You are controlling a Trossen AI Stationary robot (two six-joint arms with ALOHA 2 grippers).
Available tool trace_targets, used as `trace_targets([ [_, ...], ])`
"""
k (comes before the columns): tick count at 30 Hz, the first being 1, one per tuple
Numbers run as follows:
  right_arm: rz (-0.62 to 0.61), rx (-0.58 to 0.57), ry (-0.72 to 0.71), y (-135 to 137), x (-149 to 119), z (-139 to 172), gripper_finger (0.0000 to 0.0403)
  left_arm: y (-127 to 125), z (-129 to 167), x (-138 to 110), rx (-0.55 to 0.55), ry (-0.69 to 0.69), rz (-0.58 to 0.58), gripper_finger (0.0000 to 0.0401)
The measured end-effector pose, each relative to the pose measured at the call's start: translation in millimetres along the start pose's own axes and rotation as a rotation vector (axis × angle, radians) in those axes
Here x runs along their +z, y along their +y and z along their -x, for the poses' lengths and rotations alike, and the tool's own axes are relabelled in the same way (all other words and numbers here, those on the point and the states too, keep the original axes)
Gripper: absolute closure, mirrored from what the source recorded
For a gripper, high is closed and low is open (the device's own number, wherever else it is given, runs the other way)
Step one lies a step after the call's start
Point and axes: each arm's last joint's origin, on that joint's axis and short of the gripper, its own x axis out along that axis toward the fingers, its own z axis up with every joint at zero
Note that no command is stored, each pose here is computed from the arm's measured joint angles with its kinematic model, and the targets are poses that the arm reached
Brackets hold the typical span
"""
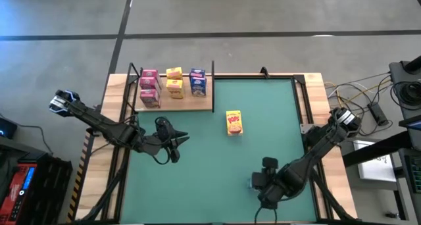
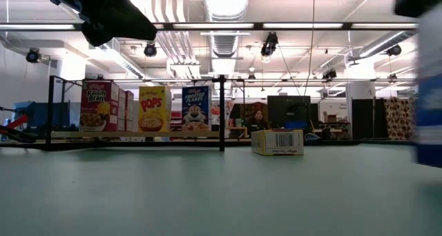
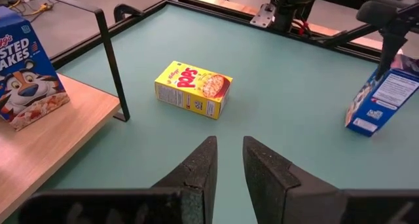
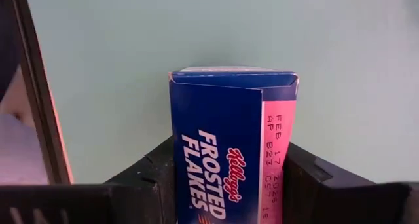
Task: Stack cereal on shelf
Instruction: Put the blue cereal box on the shelf aligned with the blue cereal boxes
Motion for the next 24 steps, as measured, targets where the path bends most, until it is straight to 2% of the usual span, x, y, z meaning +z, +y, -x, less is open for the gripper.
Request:
trace_targets([
  [8, 0.06, -0.057, -0.209, -28, 47, -5, 0.0225, 0, 1, 0, -0.014, 0.013, -0.01, 0.0344],
  [15, 0.151, -0.027, -0.366, -66, 98, -5, 0.0226, 2, 3, -3, -0.039, 0.061, -0.031, 0.0344],
  [24, 0.069, -0.024, -0.441, -134, 140, -2, 0.0225, 1, 5, -2, -0.088, 0.08, -0.018, 0.0344],
])
